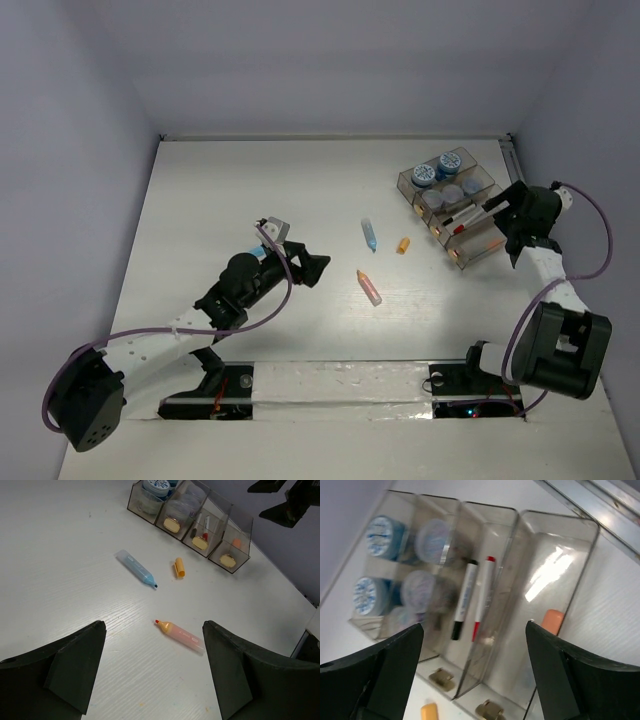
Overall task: Sort the stationery into containers
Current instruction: Pick up the pen from the center of the board.
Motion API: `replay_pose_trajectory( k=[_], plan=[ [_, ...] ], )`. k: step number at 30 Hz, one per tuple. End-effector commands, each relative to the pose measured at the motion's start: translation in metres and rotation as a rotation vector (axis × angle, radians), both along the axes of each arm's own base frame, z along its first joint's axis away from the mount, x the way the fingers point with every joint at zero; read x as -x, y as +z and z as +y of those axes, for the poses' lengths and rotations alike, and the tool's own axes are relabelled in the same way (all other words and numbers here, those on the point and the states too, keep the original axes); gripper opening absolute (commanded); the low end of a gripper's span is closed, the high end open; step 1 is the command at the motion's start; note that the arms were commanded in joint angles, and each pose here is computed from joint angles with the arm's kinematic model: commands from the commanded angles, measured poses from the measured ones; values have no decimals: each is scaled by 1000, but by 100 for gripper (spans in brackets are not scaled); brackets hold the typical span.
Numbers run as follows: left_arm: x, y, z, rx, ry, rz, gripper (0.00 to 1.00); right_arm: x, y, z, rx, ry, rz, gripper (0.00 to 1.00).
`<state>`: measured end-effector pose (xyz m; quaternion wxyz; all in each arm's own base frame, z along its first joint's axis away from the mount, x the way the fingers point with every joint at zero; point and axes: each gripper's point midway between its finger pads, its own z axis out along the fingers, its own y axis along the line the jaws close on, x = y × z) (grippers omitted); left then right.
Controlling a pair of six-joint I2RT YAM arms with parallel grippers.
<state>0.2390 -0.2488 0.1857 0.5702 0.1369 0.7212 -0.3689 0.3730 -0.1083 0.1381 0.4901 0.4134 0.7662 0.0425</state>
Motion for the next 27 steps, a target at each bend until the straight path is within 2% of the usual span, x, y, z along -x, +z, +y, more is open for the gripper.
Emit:
replay_pose_trajectory(
  k=[1,4,5,8,15,17,18,20,21,22,24,25,27],
  plan=[
    [-6,39,-2,62,15,-85,75,-9,67,50,27,230,-212,90],
    [-6,41,3,67,33,-95,75,7,75,105,33,445,-229,92],
    [-9,39,7,64,66,-91,74,13,76,141,24,565,-238,98],
    [-12,40,13,66,102,-91,73,48,52,198,18,757,-153,100],
    [-17,40,27,64,176,-98,72,116,-7,280,-37,1062,45,99],
    [-18,39,28,60,185,-97,72,126,-15,292,-14,1104,95,91],
    [-19,40,29,59,192,-98,72,125,-26,293,21,1093,140,83],
    [-20,38,30,54,198,-96,72,128,-32,301,95,1097,187,74],
    [-20,36,30,51,203,-92,72,128,-35,304,115,1099,203,64],
    [-22,35,31,45,209,-89,72,131,-48,308,132,1115,260,61],
    [-23,33,31,39,217,-86,71,129,-48,320,194,1124,271,58],
    [-24,32,31,36,220,-83,71,130,-62,323,223,1130,325,59],
    [-24,31,32,32,223,-82,71,126,-62,333,277,1130,339,64]
  ],
)
